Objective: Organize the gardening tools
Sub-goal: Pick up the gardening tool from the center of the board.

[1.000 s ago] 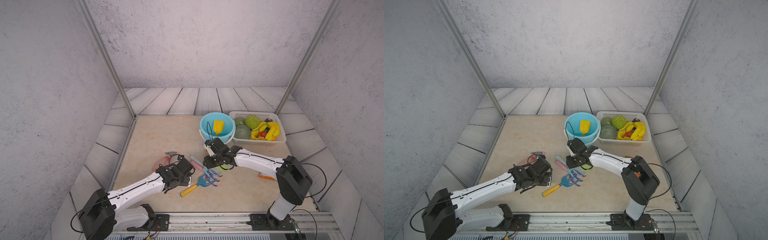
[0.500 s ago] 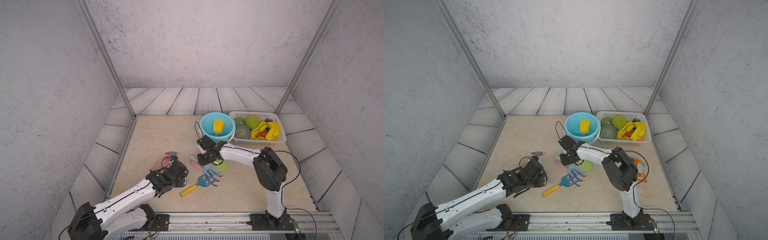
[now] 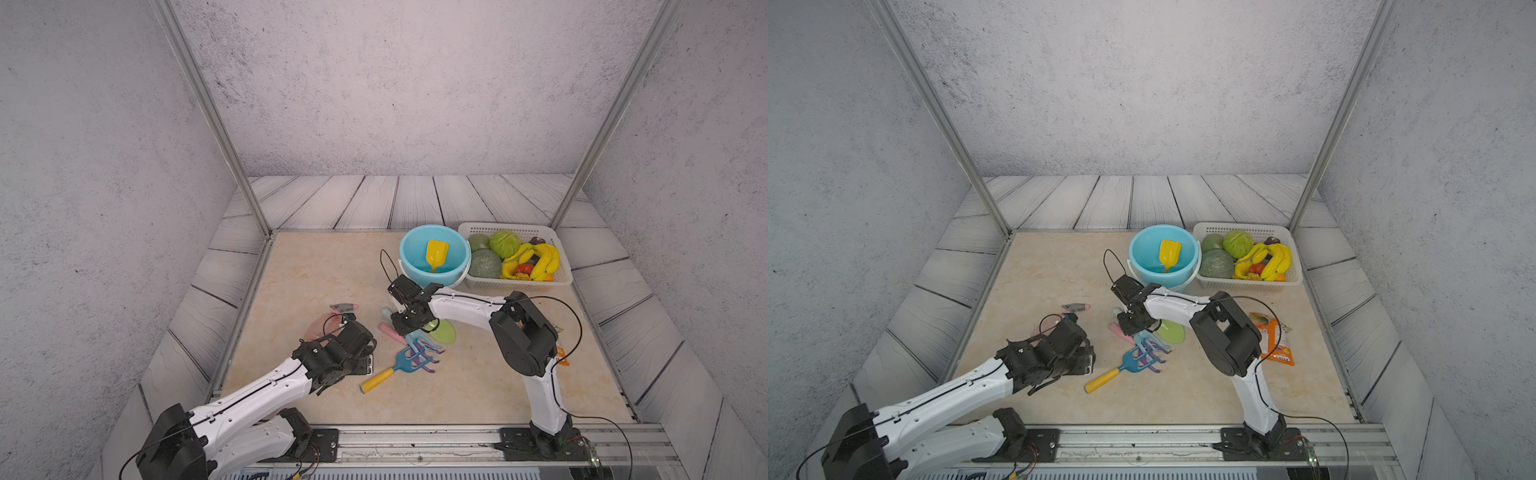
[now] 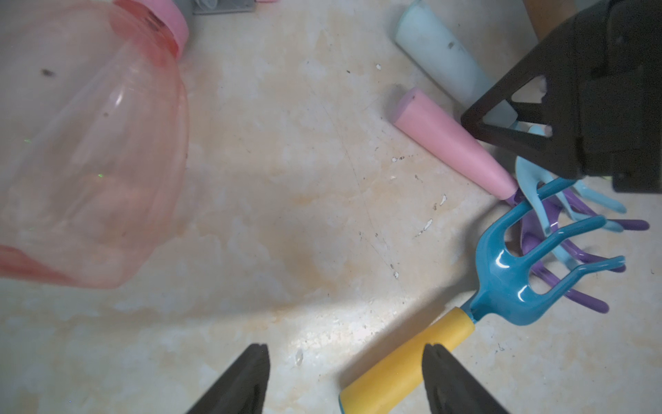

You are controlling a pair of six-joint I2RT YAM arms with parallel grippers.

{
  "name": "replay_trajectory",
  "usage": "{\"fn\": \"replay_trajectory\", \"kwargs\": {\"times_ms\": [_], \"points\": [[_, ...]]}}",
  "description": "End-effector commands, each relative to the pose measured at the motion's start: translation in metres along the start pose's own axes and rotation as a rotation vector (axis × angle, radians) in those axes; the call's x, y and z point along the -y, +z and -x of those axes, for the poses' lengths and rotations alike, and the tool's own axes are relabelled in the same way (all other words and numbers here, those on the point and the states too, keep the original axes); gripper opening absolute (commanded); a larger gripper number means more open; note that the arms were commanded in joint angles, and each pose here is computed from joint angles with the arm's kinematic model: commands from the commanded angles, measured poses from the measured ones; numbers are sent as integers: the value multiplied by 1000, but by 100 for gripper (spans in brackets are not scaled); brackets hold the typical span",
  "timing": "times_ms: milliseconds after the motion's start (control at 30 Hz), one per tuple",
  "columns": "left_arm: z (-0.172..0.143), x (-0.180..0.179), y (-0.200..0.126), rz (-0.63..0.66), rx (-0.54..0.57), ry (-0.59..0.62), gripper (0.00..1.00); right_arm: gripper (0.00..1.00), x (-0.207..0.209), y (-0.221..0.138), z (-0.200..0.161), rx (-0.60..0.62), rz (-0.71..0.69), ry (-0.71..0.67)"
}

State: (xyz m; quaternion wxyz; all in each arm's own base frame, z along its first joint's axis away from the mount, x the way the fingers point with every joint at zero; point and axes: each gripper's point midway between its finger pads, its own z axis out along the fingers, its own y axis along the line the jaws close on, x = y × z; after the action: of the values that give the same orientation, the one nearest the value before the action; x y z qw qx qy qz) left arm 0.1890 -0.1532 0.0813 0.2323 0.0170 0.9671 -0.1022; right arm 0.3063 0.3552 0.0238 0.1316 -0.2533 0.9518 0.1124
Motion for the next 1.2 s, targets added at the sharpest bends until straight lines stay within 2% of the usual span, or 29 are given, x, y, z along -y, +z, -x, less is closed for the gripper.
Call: {"fn": "replay_trajectory", "kwargs": {"times_ms": [0,300,700,1167], "points": [[0,-3,0,13,-5,4,74,29,7,13,-9,-39,-55,-28],[4,1,-2,0,-3,5,73,19,8,-6,2,-7,-79,-82],[9,4,-7,-5,9,19,73,17,10,-47,27,76,-125,-144],[14,8,-14,-32,23,32,73,14,-1,-52,35,95,-74,-120]]}}
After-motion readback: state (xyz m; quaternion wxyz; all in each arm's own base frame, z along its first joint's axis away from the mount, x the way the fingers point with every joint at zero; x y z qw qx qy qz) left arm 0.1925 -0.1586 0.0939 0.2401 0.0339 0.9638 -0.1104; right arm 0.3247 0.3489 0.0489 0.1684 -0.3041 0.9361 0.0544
